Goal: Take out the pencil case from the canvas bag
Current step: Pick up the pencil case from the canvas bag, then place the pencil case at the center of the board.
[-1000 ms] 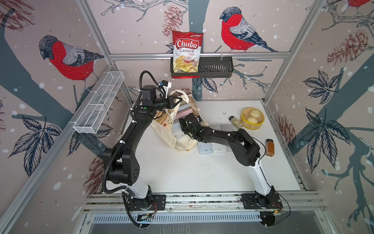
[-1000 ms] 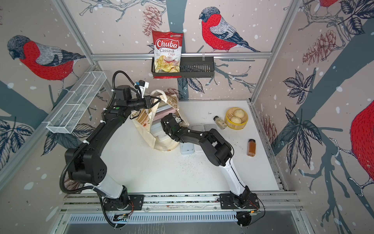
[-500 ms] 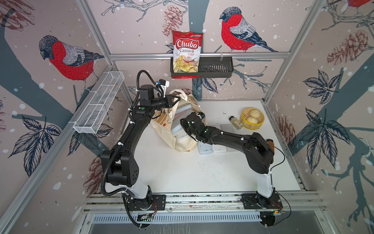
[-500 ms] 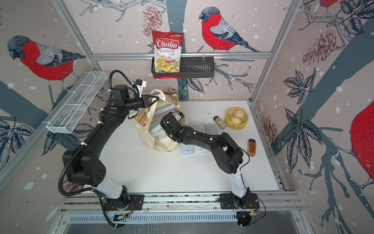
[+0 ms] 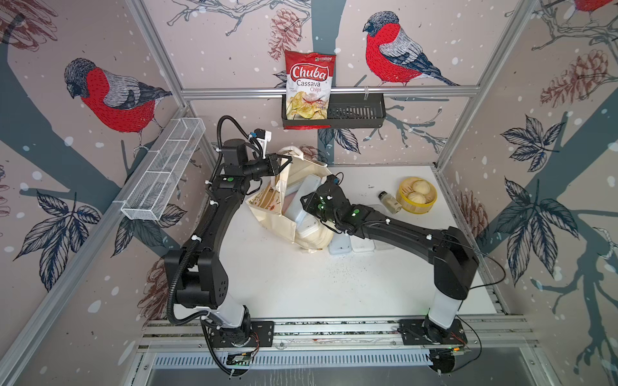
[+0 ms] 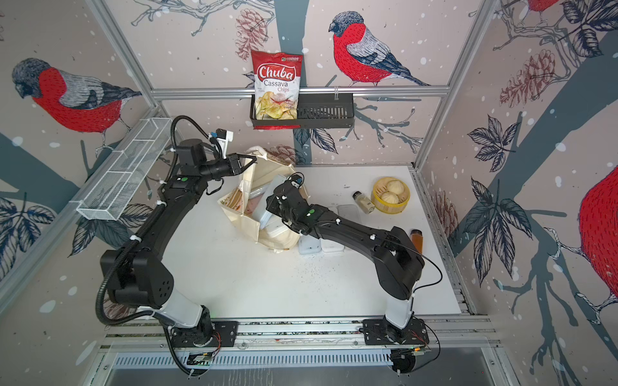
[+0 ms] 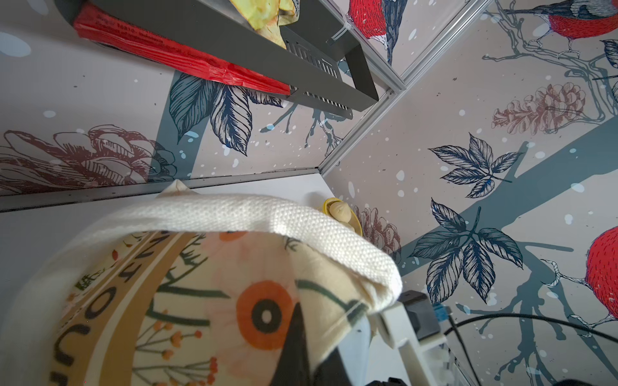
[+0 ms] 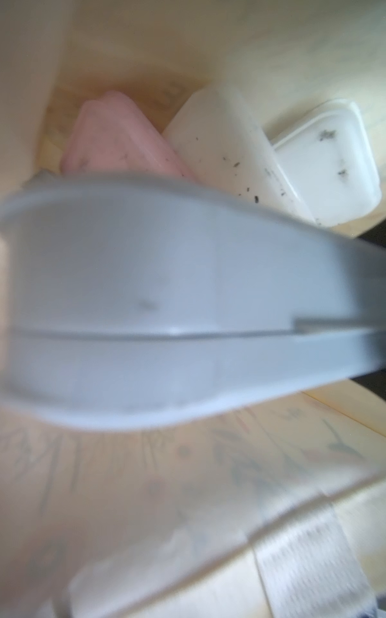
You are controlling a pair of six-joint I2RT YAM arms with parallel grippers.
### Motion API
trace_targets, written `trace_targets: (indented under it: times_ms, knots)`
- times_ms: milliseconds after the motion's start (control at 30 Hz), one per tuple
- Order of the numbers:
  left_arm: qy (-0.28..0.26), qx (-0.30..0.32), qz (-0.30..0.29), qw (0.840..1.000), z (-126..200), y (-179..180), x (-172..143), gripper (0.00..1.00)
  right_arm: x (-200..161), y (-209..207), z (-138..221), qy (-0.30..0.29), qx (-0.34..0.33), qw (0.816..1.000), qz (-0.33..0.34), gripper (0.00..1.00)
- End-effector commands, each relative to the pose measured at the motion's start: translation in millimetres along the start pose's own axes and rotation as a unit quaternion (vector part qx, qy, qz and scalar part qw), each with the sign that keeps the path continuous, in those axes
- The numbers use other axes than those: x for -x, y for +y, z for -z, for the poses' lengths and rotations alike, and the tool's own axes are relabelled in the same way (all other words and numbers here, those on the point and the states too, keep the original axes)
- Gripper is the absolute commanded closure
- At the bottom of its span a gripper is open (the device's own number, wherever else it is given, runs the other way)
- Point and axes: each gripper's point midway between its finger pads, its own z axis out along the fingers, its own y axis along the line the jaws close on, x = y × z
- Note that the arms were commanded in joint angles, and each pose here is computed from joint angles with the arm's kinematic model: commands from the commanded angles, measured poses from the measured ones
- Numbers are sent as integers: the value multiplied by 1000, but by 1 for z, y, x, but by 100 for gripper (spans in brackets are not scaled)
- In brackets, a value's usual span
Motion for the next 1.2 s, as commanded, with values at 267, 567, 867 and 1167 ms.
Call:
trace_targets:
  times_ms: [267, 567, 867, 1167]
  knots:
    - [-26, -3, -23, 999, 6, 0, 16, 100, 10, 29, 67, 23, 59, 984, 165, 87]
    - [-27, 2, -21, 999, 7, 4, 16, 100, 57, 11, 147, -16, 12, 973, 232, 89]
    - [-29, 9, -23, 999, 10, 8, 18, 100, 110, -139, 196, -1, -264, 944, 199, 89]
    - [-27, 12, -24, 999, 10, 10, 17, 100, 131, -245, 217, 28, -465, 861, 203, 87]
